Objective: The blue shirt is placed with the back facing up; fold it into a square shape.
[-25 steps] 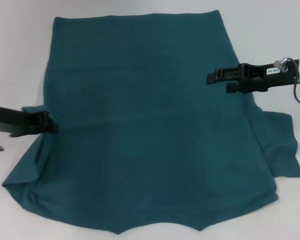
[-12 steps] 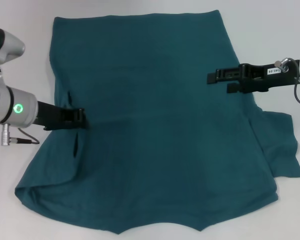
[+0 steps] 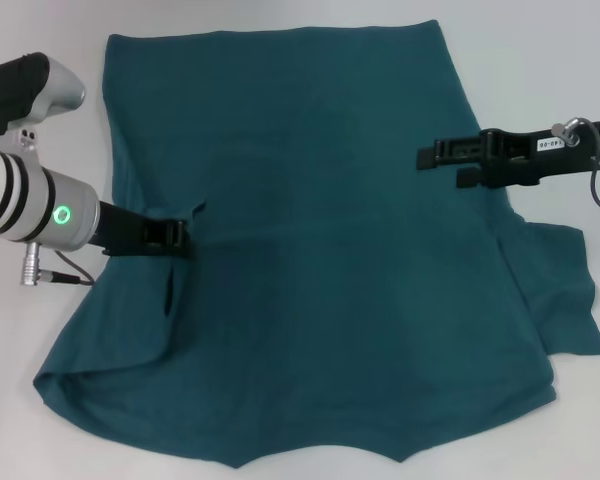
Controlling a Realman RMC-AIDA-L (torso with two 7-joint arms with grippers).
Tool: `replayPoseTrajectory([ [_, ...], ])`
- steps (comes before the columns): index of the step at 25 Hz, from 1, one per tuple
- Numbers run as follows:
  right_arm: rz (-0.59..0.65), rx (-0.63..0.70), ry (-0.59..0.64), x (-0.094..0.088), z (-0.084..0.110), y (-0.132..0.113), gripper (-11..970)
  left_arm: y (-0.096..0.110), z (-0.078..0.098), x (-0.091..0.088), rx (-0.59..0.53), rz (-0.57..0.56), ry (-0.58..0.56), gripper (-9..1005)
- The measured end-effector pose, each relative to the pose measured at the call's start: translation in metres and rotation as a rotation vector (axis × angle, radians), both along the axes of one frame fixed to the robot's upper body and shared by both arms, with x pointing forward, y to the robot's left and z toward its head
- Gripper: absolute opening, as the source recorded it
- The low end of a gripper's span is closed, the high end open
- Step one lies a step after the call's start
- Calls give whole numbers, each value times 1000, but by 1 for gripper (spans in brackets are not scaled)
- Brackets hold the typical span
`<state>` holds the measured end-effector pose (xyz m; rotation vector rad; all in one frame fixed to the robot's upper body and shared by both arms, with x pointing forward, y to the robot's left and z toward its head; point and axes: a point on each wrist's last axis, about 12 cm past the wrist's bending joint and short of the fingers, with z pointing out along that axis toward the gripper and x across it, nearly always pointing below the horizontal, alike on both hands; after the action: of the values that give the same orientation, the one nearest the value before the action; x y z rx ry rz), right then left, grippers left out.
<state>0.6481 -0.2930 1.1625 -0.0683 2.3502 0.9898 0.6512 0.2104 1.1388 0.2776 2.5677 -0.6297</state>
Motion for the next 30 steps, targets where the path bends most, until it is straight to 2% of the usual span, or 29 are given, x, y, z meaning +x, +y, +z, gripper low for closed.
replayPoseTrajectory([
  [2, -2, -3, 1, 0, -1, -1, 911, 4, 2, 1, -2, 17, -13, 20],
  [9, -3, -7, 4, -1, -2, -2, 912, 25, 14, 0, -46, 101, -78, 256],
  [13, 15, -18, -12, -2, -1, -2, 912, 46, 16, -7, -142, 175, -87, 410],
  [15, 34, -31, -34, -2, -1, -3, 912, 63, 11, -15, -205, 208, -80, 446],
  [16, 39, -35, -42, -2, -1, -3, 912, 63, 11, -15, -205, 208, -80, 464],
  [18, 55, -50, -69, -2, -1, -4, 912, 91, 0, -37, -322, 203, -52, 500],
  [20, 61, -56, -86, -3, -3, -5, 912, 100, -3, -49, -380, 170, -49, 536],
  [24, 37, -58, -102, -4, -7, -9, 911, 118, -11, -91, -546, 25, -102, 608],
  [27, 21, -59, -99, -5, -9, -12, 911, 122, -22, -115, -541, -90, -191, 604],
  [30, 18, -62, -88, -6, -8, -15, 911, 120, -30, -125, -514, -138, -233, 601],
])
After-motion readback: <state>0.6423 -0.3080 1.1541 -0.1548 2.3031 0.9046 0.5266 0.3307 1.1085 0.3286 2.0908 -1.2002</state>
